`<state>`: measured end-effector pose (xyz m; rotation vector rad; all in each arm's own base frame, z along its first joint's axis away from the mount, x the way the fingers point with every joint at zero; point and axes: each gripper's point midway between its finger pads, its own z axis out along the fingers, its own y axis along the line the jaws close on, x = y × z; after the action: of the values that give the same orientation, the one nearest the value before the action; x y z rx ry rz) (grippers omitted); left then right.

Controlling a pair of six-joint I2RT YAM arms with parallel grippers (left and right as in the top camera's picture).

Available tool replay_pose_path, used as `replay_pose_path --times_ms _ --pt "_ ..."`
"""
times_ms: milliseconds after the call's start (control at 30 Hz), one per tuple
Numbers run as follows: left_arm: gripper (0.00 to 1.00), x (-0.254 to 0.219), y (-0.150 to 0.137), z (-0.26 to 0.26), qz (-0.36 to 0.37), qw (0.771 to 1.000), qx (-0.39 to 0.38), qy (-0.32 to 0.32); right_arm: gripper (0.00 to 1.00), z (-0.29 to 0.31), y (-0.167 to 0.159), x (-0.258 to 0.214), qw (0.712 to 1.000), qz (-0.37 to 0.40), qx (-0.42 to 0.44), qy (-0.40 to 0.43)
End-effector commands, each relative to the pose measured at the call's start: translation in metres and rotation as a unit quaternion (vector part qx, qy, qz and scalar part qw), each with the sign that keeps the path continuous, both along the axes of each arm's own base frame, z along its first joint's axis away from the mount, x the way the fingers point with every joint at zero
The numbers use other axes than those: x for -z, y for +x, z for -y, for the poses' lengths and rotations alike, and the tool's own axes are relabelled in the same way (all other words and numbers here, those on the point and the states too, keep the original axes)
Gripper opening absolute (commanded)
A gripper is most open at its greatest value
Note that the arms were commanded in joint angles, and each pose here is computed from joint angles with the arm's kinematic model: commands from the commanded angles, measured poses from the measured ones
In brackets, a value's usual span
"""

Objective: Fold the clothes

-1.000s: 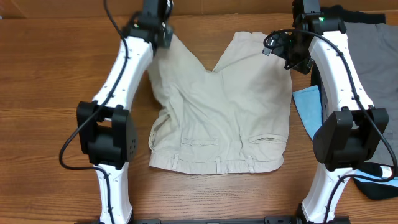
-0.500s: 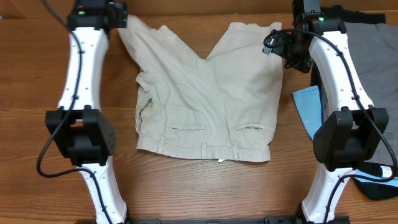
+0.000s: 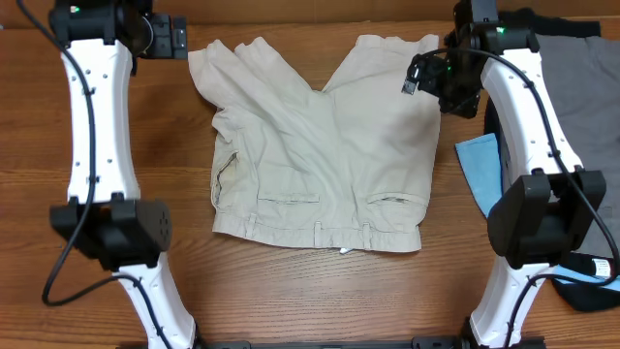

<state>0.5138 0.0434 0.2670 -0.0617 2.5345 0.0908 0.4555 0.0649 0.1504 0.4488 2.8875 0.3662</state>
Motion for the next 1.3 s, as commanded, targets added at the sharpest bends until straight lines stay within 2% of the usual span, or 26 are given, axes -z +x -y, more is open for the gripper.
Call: replay_pose_path --times_ms 0,167,300,367,500,667,900,1133,1267 --pt "1.0 -0.059 -0.023 0.016 0.057 0.998 0.017 -0.028 0.96 -0.007 -0.025 -0.066 0.998 0.059 -0.024 -0.014" --pt "1.0 -0.083 -0.044 0.018 0.07 0.997 0.017 -0.027 0.97 -0.009 -0.073 -0.108 0.997 0.063 -0.03 -0.027" --pt "1.0 -0.078 -0.055 0.018 0.05 0.998 0.016 -0.028 0.97 -0.018 -0.116 -0.11 0.998 0.01 -0.052 -0.036" --pt "1.0 -0.076 -0.056 0.018 0.044 0.999 0.016 -0.028 0.97 -0.019 -0.123 -0.104 0.997 -0.007 -0.05 -0.054" --pt "1.0 -0.074 -0.056 0.018 0.042 0.999 0.016 -0.028 0.99 -0.03 -0.133 -0.061 0.995 -0.052 -0.049 -0.075" --pt "1.0 -0.074 -0.056 0.018 0.042 0.999 0.016 -0.028 0.99 -0.032 -0.147 0.018 0.99 -0.108 -0.027 -0.083" --pt "1.0 -0.068 -0.053 0.022 0.036 0.998 0.022 -0.035 0.99 -0.028 -0.164 0.087 0.989 -0.136 -0.009 -0.065" --pt "1.0 -0.04 -0.04 0.026 0.004 0.999 0.029 -0.043 0.77 -0.024 -0.174 0.138 0.992 -0.121 -0.006 -0.044" --pt "1.0 -0.018 -0.031 0.033 -0.02 0.998 0.038 -0.056 0.47 -0.009 -0.171 0.148 0.993 -0.113 0.02 -0.039"
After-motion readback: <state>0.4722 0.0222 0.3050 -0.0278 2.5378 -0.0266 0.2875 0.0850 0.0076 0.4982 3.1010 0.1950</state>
